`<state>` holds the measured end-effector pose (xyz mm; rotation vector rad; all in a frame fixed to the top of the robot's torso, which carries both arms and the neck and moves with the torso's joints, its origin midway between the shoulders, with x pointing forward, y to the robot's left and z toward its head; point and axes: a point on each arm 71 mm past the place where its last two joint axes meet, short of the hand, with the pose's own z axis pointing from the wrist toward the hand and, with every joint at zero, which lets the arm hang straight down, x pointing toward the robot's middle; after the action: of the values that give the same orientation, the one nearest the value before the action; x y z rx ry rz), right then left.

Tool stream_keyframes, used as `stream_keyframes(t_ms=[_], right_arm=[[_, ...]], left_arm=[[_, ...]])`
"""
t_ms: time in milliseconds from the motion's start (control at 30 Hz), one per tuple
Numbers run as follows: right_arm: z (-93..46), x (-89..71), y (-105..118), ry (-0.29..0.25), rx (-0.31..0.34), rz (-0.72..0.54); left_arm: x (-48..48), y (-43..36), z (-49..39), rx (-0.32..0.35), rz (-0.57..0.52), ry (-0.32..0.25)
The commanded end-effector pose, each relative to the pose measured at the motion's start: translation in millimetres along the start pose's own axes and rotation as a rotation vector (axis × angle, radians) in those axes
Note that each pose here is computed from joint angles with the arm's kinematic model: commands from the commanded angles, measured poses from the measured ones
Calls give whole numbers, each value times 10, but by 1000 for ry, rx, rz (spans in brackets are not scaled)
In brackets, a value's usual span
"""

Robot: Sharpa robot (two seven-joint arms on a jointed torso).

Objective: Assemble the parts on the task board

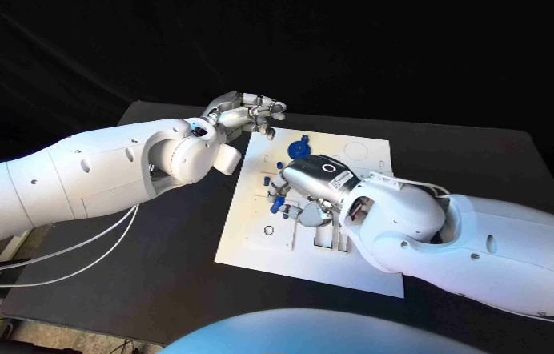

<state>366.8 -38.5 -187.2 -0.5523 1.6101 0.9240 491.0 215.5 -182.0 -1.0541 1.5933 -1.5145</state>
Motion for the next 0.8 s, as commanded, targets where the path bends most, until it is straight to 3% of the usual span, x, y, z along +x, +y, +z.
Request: stream_keyframes(t_ms=[33,467,800], right_arm=[[35,91,40,15,-34,-19],[165,438,65,69,-34,-9],[181,525,30,79,-27,-15]], left_arm=[[32,-7,8,7,-9,20],[41,-7,2,4,-10,23],[35,-8,-5,3,-9,21]])
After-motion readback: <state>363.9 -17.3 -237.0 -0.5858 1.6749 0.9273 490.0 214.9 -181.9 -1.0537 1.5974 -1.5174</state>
